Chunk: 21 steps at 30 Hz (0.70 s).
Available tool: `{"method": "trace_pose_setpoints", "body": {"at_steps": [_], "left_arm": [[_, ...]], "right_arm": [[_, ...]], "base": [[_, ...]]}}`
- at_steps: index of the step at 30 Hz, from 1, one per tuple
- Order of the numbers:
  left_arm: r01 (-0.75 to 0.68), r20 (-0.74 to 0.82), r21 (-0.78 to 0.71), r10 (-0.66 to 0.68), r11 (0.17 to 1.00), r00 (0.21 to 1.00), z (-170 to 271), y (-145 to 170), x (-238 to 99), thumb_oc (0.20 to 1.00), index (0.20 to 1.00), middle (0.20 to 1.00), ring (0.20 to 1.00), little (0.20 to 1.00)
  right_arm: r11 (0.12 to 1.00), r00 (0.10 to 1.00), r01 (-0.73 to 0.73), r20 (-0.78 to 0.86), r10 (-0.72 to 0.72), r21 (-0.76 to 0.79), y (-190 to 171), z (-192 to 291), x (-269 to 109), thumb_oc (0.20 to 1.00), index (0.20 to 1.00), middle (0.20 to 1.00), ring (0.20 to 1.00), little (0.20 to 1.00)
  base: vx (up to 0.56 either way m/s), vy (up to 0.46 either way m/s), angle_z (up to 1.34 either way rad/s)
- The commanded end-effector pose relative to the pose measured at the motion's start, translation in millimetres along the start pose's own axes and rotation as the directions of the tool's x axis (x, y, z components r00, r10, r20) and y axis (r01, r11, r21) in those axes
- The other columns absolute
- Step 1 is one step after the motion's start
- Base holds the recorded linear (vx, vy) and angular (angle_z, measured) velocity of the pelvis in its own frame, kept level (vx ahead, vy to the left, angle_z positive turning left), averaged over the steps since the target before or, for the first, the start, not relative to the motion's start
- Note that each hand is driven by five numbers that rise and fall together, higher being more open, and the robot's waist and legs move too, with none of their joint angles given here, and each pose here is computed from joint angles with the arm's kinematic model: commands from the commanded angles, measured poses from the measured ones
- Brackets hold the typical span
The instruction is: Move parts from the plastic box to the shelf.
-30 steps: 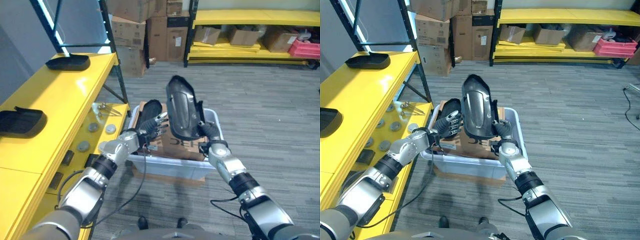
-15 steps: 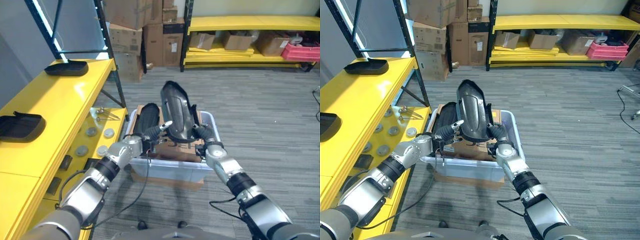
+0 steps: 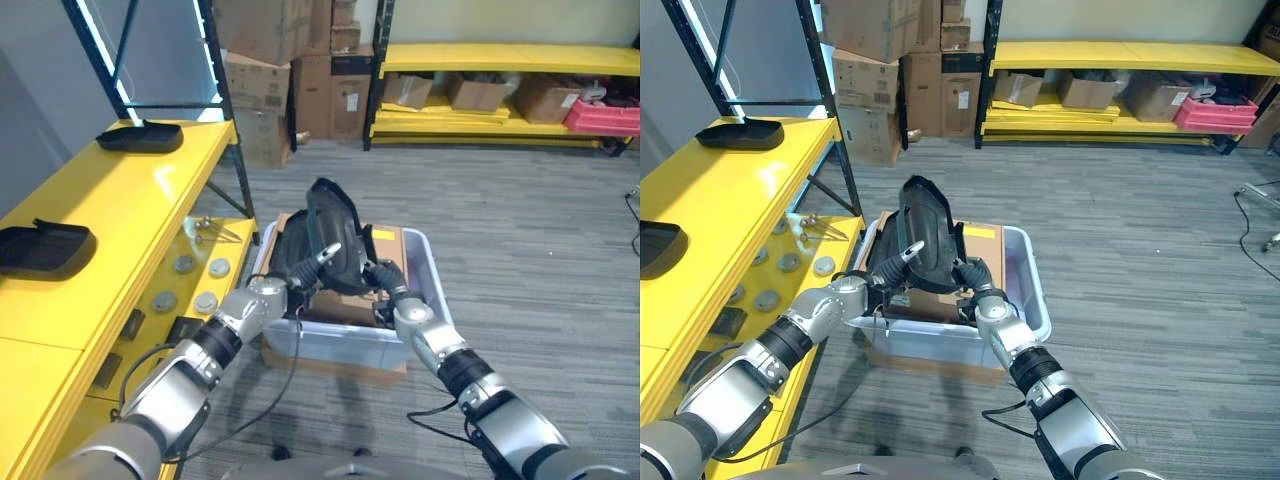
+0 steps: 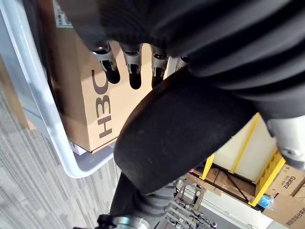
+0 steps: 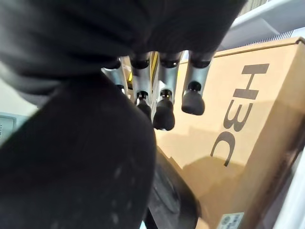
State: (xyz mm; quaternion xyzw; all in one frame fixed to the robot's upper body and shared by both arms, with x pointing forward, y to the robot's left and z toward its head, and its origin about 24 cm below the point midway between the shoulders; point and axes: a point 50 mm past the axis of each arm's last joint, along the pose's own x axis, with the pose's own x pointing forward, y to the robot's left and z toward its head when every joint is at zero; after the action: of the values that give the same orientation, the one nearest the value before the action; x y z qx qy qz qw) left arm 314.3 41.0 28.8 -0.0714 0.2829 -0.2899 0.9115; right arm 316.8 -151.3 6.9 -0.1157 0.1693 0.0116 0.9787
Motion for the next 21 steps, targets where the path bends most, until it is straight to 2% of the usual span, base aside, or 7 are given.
{"method": "trace_pose_setpoints", "body": {"at_steps": [1, 2, 3, 7, 14, 21], "left_arm": [[0.046, 0.072, 0.098, -0.053, 0.994, 0.996, 13, -23, 10, 0.507, 0.507, 0.507, 0.507, 0.507], [0.051, 0.076, 0.104, -0.059, 0.993, 0.995, 14, -24, 10, 0.278, 0.278, 0.278, 0.278, 0.278], [0.051, 0.084, 0.125, -0.062, 0.991, 0.995, 15, -23, 9, 0.2, 0.2, 0.2, 0.2, 0.2], [0.032, 0.11, 0.178, -0.052, 0.983, 0.993, 19, -21, 7, 0.2, 0.2, 0.2, 0.2, 0.2], [0.051, 0.137, 0.144, -0.071, 0.988, 0.988, 24, -22, 5, 0.2, 0.2, 0.2, 0.2, 0.2], [0.079, 0.231, 0.116, -0.105, 0.99, 0.967, 35, -34, 3, 0.2, 0.2, 0.2, 0.2, 0.2]], "right_arm": [[0.996, 0.978, -0.089, 0.187, 0.093, -0.03, 30, 52, 9, 0.2, 0.2, 0.2, 0.2, 0.2], [0.996, 0.978, -0.089, 0.186, 0.093, -0.03, 30, 52, 8, 0.2, 0.2, 0.2, 0.2, 0.2], [0.996, 0.979, -0.088, 0.184, 0.092, -0.027, 31, 51, 8, 0.2, 0.2, 0.2, 0.2, 0.2], [0.997, 0.981, -0.081, 0.174, 0.083, -0.018, 30, 48, 8, 0.2, 0.2, 0.2, 0.2, 0.2], [0.996, 0.984, -0.087, 0.156, 0.085, 0.006, 30, 45, 8, 0.2, 0.2, 0.2, 0.2, 0.2], [0.995, 0.983, -0.1, 0.158, 0.094, 0.031, 37, 46, 8, 0.2, 0.2, 0.2, 0.2, 0.2]], "base": [[0.0, 0.0, 0.0], [0.0, 0.0, 0.0], [0.0, 0.0, 0.0], [0.0, 0.0, 0.0], [0.0, 0.0, 0.0], [0.0, 0.0, 0.0]]}}
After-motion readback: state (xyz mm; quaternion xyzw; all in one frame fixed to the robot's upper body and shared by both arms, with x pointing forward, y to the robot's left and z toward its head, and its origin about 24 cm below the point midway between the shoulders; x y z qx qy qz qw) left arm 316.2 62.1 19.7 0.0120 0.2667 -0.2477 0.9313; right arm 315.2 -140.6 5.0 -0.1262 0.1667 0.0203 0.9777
